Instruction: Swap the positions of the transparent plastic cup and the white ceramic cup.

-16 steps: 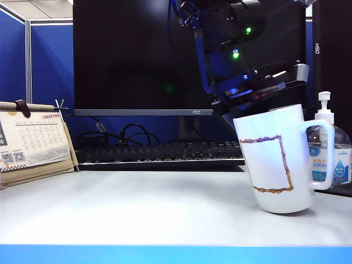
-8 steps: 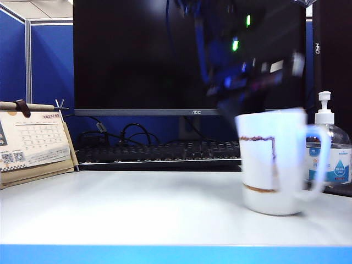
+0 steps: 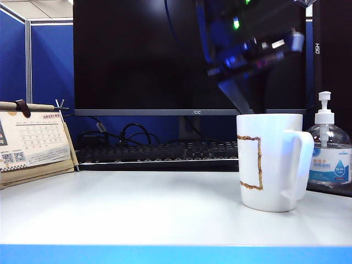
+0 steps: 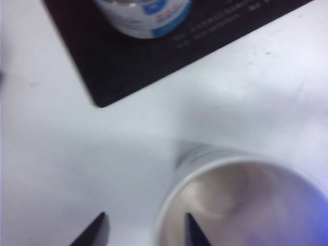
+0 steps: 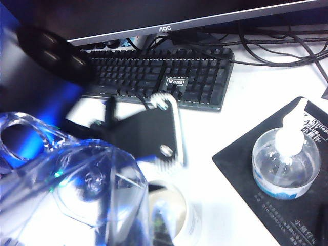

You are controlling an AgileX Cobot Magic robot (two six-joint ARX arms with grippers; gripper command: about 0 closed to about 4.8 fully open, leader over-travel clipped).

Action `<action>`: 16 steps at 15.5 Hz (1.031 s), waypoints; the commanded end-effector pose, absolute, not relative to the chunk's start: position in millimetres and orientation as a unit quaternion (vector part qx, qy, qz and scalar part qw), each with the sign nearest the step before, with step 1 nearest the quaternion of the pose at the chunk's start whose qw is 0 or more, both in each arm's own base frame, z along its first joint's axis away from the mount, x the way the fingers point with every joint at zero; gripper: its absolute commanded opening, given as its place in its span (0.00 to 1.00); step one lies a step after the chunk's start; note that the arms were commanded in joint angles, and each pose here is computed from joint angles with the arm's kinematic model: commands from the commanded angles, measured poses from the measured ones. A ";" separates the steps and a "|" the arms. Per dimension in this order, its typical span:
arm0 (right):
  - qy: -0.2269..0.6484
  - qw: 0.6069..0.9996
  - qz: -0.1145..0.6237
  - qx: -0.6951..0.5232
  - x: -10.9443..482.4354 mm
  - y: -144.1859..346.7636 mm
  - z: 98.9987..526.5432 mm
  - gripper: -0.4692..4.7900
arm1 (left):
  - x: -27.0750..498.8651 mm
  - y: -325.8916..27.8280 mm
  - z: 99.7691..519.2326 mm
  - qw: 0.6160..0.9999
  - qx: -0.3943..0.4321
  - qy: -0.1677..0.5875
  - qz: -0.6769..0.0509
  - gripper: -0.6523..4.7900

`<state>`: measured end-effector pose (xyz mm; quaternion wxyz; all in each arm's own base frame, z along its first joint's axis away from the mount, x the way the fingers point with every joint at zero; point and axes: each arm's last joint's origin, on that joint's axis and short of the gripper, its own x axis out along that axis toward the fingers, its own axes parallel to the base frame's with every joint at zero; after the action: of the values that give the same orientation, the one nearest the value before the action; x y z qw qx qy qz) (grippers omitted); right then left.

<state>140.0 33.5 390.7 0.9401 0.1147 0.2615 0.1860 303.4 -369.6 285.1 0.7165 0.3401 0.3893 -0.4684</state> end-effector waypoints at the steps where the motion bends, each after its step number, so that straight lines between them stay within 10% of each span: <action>1: 0.217 0.949 0.195 0.121 141.9 34.1 401.2 0.08 | 310.3 -351.5 317.3 0.747 0.337 0.367 -0.439 0.46; 7: 0.225 0.921 0.280 0.149 161.0 43.7 399.6 0.07 | 352.4 -213.7 397.3 0.840 0.180 0.392 -0.327 0.45; 16: 0.249 0.854 0.436 0.138 210.3 111.7 379.2 0.07 | 229.8 -114.2 531.2 0.924 0.162 0.198 -0.284 0.24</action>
<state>208.6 106.0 373.5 0.8563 0.1368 0.2707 0.4180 238.9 -118.5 526.0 0.9216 0.1610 0.2093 -0.2844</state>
